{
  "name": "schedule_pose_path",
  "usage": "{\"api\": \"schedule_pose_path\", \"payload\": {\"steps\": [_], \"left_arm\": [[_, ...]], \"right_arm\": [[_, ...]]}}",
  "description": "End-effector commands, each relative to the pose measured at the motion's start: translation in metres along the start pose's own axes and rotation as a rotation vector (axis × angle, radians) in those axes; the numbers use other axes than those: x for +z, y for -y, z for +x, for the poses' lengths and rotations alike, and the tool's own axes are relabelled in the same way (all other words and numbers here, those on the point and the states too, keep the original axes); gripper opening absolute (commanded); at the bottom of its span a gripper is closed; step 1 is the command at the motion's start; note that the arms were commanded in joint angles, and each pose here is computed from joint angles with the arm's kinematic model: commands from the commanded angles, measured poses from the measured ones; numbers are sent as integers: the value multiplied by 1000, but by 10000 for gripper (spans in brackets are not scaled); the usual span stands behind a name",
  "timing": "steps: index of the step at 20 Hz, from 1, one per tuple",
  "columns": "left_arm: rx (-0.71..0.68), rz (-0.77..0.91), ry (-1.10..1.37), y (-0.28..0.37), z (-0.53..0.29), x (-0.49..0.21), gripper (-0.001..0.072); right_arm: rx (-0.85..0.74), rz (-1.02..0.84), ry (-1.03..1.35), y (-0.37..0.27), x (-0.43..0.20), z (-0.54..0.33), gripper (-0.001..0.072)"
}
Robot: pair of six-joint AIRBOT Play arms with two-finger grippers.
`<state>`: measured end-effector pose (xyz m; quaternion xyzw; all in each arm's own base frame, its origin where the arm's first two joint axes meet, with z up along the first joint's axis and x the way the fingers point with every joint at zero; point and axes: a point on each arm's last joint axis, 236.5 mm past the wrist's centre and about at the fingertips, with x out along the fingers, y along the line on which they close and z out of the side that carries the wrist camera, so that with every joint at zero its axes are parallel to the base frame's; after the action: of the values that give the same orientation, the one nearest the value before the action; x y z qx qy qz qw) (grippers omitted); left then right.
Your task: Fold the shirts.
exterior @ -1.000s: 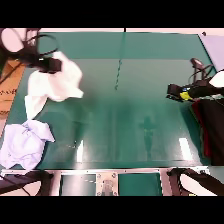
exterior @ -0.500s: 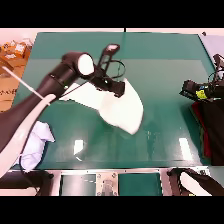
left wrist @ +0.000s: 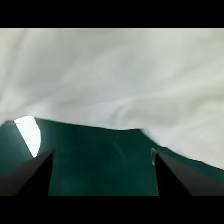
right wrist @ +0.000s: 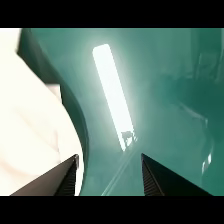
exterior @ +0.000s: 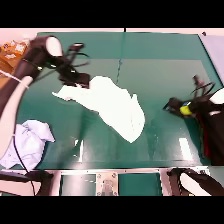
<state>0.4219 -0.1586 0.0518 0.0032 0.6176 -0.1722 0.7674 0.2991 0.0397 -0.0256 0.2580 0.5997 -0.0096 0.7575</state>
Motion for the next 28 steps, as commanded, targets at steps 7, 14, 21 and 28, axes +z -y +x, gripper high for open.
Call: {"api": "schedule_pose_path", "payload": {"steps": [7,14,21,28], "left_arm": [[129,-366,45,-174,19,-28,706],[-75,-455,52,-161,106,-28,704],[-192,-362,85,-134,81,-1,22],[-131,-172,538,-95,-138,88,22]], "right_arm": [[127,-34,-180,-50,-55,99,400],[249,-34,-182,-78,-52,99,183],[293,-76,-112,-86,-25,87,14],[434,-208,261,-126,78,-75,14]]}}
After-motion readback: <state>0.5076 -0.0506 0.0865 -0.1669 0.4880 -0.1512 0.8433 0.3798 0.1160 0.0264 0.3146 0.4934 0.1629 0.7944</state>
